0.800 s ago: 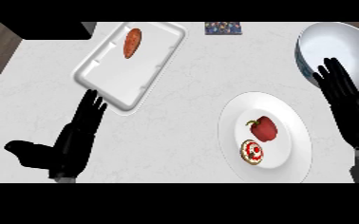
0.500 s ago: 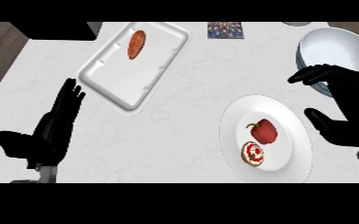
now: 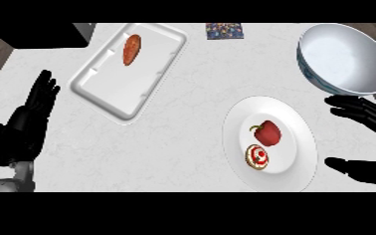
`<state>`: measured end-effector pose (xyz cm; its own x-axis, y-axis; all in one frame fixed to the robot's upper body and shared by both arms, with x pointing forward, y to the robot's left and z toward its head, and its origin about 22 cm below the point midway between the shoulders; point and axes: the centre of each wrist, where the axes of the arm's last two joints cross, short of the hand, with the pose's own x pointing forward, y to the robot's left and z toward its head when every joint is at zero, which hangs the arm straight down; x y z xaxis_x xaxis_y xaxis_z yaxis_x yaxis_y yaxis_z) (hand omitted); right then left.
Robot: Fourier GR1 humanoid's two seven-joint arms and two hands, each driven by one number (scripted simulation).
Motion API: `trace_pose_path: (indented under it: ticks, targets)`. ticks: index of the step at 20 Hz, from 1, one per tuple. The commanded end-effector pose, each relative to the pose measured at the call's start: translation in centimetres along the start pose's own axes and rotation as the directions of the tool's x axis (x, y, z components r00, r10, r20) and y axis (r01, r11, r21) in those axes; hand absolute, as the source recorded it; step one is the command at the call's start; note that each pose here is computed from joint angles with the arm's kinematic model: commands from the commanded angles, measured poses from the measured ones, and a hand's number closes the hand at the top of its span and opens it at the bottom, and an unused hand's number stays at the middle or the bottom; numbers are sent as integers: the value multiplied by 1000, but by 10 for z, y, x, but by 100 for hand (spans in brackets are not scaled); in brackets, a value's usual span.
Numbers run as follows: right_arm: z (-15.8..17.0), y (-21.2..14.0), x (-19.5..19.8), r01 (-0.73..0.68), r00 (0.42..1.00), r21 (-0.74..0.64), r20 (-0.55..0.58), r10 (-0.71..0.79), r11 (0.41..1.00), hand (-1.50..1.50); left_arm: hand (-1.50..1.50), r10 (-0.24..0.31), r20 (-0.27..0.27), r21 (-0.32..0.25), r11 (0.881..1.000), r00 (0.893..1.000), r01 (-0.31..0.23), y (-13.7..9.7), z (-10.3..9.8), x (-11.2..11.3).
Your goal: Pick the bell pepper from the plate and place it in the bowl
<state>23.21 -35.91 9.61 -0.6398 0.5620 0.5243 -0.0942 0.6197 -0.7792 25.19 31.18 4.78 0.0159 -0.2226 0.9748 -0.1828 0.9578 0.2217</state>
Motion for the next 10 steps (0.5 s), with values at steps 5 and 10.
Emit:
trace_pose_path:
  ticks: [5,10]
  targets:
    - [59,-7,-14,-112,993,12,-21,112,994,-150,0,-33,8,-24,999,999,34,-5,-14,22]
    - [2,-33,18,-154,988,57,-9,154,986,-150,0,-20,4,-11,1000,1000,20,-9,-37,3]
